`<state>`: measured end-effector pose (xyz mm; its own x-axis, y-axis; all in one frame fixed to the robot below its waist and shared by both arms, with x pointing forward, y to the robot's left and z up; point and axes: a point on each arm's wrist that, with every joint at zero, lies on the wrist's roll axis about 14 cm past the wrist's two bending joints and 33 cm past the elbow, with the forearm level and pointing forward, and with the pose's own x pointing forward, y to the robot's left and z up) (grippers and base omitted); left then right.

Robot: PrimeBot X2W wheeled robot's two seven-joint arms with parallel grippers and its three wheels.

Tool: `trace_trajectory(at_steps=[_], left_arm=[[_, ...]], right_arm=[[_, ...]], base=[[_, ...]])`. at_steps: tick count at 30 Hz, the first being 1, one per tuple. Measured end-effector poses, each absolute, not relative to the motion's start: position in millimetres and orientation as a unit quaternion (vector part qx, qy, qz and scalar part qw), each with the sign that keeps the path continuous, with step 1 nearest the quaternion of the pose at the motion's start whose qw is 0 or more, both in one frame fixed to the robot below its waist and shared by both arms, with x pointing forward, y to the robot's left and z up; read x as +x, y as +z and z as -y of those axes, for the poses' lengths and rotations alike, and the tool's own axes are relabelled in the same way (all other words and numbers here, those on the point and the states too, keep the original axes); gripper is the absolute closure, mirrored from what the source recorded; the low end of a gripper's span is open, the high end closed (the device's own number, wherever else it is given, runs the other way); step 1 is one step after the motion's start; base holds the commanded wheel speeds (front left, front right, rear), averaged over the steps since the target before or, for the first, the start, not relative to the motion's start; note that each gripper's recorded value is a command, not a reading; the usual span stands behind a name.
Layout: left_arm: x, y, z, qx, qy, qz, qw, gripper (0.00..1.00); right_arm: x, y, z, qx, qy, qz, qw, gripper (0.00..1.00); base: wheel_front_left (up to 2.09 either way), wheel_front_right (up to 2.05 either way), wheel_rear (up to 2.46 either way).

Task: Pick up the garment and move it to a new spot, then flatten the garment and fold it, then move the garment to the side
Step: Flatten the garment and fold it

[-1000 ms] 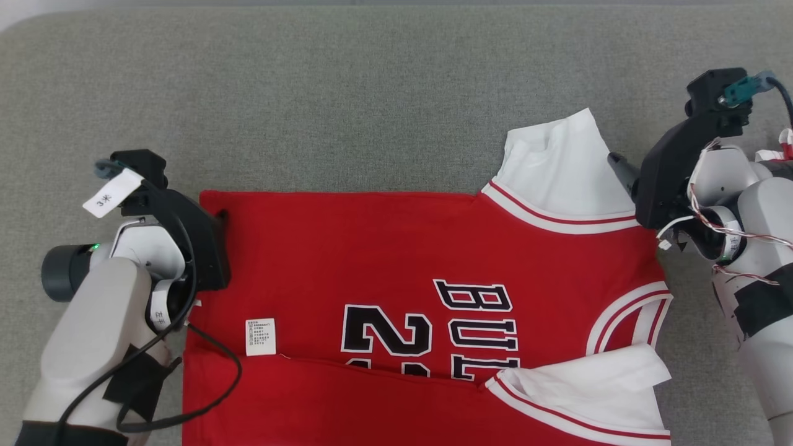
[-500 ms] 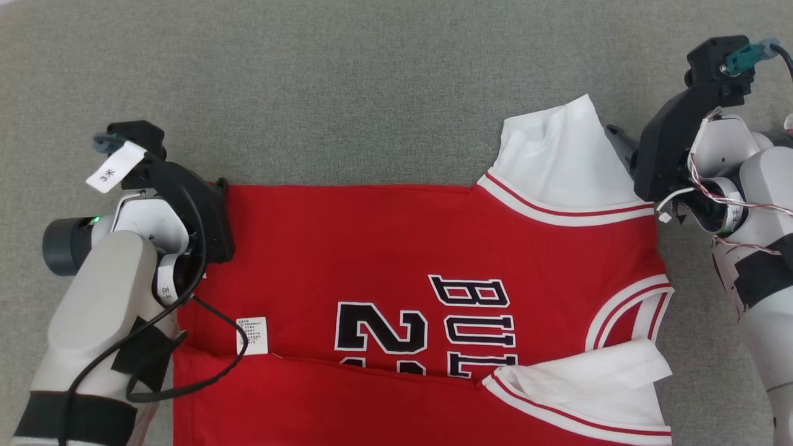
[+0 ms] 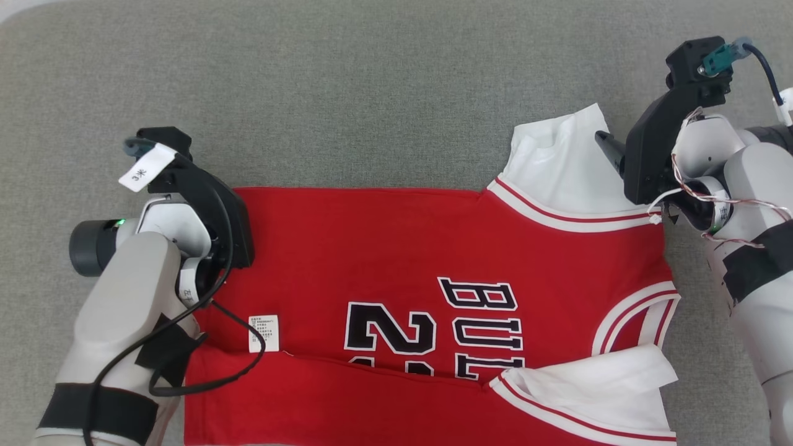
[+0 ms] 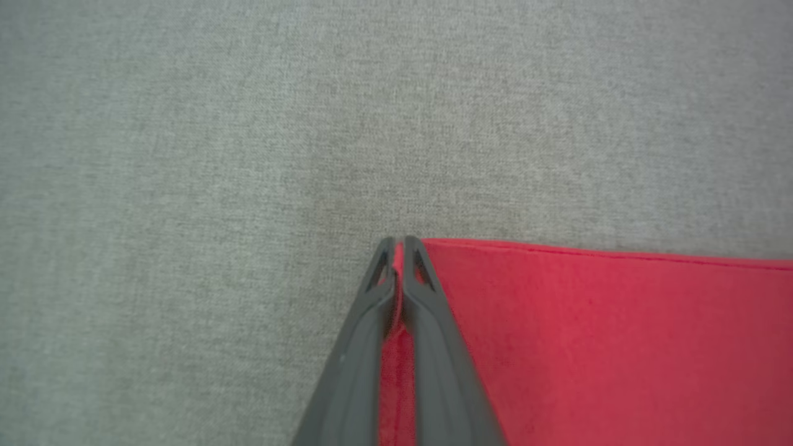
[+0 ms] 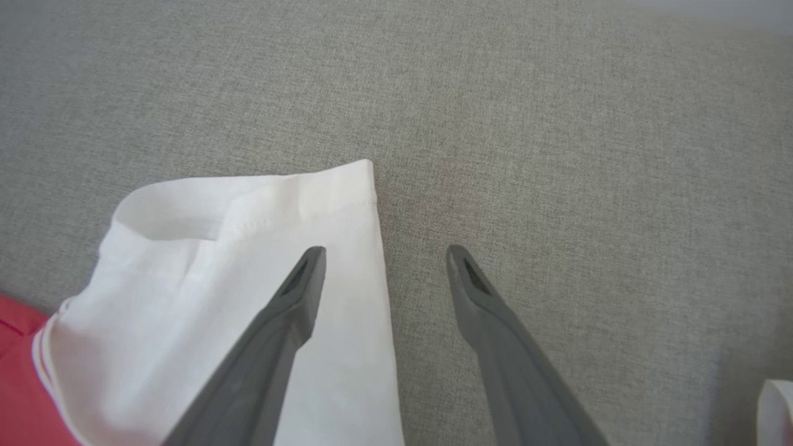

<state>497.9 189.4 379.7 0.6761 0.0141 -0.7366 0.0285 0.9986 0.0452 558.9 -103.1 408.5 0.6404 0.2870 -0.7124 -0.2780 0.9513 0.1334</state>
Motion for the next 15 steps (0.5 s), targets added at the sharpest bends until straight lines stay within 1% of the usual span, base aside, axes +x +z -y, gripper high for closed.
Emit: trace_trajectory(at_steps=[5,11,15], left_arm=[[492.1,380.0,-186.6,0.024,-0.007,-0.404,0.915,1.00],[488.6,383.5,-181.6,0.021,-0.012,-0.401,0.916,1.00],[485.6,385.4,-184.9,0.019,-0.009,-0.399,0.917,1.00]], right_arm=[[564.4,414.3,101.0,0.004,0.156,-0.394,0.906,0.00],[564.3,406.1,100.4,-0.004,0.153,-0.422,0.894,0.00],[572.3,410.4,93.8,-0.003,0.155,-0.423,0.893,0.00]], base=[[0.00,0.00,0.00],[0.00,0.00,0.00],[0.00,0.00,0.00]])
